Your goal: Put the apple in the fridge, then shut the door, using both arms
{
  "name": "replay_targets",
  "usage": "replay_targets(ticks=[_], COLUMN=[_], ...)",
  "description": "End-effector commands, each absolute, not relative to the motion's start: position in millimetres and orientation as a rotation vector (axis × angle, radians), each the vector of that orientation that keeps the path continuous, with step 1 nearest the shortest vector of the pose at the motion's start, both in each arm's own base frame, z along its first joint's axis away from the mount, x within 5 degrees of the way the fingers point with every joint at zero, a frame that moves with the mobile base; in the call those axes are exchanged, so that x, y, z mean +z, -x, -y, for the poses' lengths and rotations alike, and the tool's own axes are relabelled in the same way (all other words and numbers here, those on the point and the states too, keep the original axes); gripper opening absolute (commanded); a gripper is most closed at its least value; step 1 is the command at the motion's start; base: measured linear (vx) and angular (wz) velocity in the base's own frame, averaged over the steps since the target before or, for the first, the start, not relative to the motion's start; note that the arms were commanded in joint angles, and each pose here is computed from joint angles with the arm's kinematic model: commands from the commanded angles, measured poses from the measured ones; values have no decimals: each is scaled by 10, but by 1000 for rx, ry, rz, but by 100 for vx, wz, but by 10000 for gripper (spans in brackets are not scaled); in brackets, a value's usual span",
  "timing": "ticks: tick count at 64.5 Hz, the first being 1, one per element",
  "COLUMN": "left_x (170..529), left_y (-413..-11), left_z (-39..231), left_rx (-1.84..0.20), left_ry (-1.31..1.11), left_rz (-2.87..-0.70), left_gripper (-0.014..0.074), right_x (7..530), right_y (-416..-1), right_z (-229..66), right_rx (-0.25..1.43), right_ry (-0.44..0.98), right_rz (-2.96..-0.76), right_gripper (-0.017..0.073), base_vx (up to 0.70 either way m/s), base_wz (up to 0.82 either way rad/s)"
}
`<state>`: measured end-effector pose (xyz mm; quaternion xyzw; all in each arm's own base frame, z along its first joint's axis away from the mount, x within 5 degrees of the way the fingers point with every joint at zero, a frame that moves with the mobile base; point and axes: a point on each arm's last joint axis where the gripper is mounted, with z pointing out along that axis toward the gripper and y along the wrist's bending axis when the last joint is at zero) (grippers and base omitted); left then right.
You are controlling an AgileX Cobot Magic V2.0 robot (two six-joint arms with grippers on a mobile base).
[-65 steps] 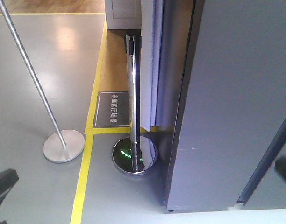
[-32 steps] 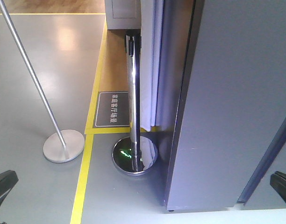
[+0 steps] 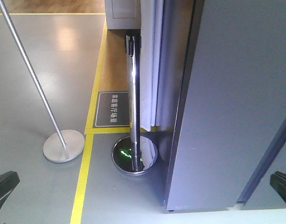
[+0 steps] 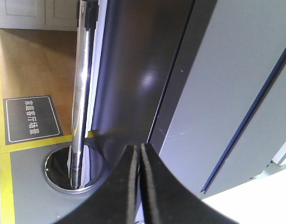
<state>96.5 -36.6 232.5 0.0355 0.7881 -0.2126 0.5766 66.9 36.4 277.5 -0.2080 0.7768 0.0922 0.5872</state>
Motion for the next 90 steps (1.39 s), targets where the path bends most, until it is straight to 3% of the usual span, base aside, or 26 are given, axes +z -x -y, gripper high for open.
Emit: replay_targets(ticks=[1,11,36,46,61,90], left_x=[2416,2426,2535,2419,1907,1948], left_y=[-988,-986,-1023,-1035,-922,-747], left_z=[353,365,314,221,92,122], left_rx=[-481,-537,-961,-743,-434,-245], left_ry=[-75,-30,549,509,492,6], left_rz=[-1819,-1815,-1667,-1714,-1959,-1732], left_gripper=[-8,-8,-8,-8,-8,-8], right_x=[2881,2881,2881,2881,2880,2880], right_y=[-693,-693,-692,-692,-692,-692], right_z=[-347,-347,-349,-349,-348,-348], right_rx=[208,208,210,210,209,209], right_ry=[437,437,438,438,438,438], right_rz=[-1766,-1766,-1766,-1766,-1767,-1767], right_gripper=[-3,-3,-3,-3,-3,-3], base_vx=[0,0,0,0,0,0], base_wz=[0,0,0,0,0,0])
